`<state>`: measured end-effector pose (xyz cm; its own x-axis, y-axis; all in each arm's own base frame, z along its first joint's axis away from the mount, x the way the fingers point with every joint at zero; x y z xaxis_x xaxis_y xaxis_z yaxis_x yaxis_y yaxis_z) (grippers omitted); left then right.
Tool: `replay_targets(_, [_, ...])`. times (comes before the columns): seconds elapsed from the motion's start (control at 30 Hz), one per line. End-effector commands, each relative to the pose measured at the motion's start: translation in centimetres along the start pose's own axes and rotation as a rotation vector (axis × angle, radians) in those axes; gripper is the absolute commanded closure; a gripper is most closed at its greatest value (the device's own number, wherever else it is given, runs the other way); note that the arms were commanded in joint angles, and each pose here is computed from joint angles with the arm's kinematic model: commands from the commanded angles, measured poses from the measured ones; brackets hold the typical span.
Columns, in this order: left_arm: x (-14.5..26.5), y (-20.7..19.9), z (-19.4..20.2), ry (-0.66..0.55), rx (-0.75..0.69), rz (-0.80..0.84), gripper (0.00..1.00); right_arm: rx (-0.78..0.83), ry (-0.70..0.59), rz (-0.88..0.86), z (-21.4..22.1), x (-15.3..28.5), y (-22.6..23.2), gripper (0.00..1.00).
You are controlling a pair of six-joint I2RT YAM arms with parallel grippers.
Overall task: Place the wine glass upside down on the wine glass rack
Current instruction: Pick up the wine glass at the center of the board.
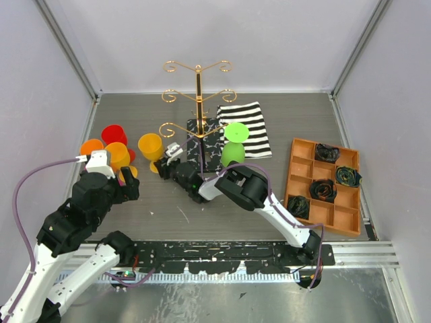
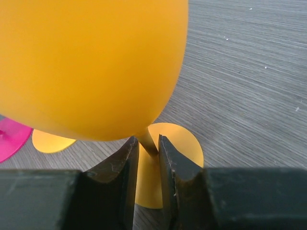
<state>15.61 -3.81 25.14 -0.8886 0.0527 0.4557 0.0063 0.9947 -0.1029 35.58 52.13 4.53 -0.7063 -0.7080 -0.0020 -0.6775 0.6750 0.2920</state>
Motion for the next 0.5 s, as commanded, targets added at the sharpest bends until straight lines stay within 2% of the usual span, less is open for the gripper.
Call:
replay_targets(0.0, [0.0, 0.1, -0.5, -0.036, 0.007, -0.003, 0.07, 0.013, -0.062, -0.063, -1.8, 0.1, 0.8, 0.76])
replay_targets(0.17, [0.0, 0.2, -0.5, -0.038, 0.009, -0.005, 0.07, 0.022, -0.073, -0.095, -1.7, 0.8, 1.1, 0.89])
replay_targets(0.47, [0.0, 0.2, -0.5, -0.038, 0.010, -0.005, 0.07, 0.103, -0.082, -0.095, -1.8, 1.8, 1.5, 0.93])
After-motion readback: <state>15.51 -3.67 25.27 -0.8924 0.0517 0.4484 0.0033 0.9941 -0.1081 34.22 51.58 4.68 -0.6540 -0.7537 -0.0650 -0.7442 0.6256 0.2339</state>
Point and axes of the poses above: each gripper's point midway between its finger pads, its own x axis back along the fingers, its own y axis along the line the jaws close on, z = x × y, the point moved 2 cm from there along x, back along the fingers, and after that the axes turned 2 degrees about -x, right-handed, at the moved point
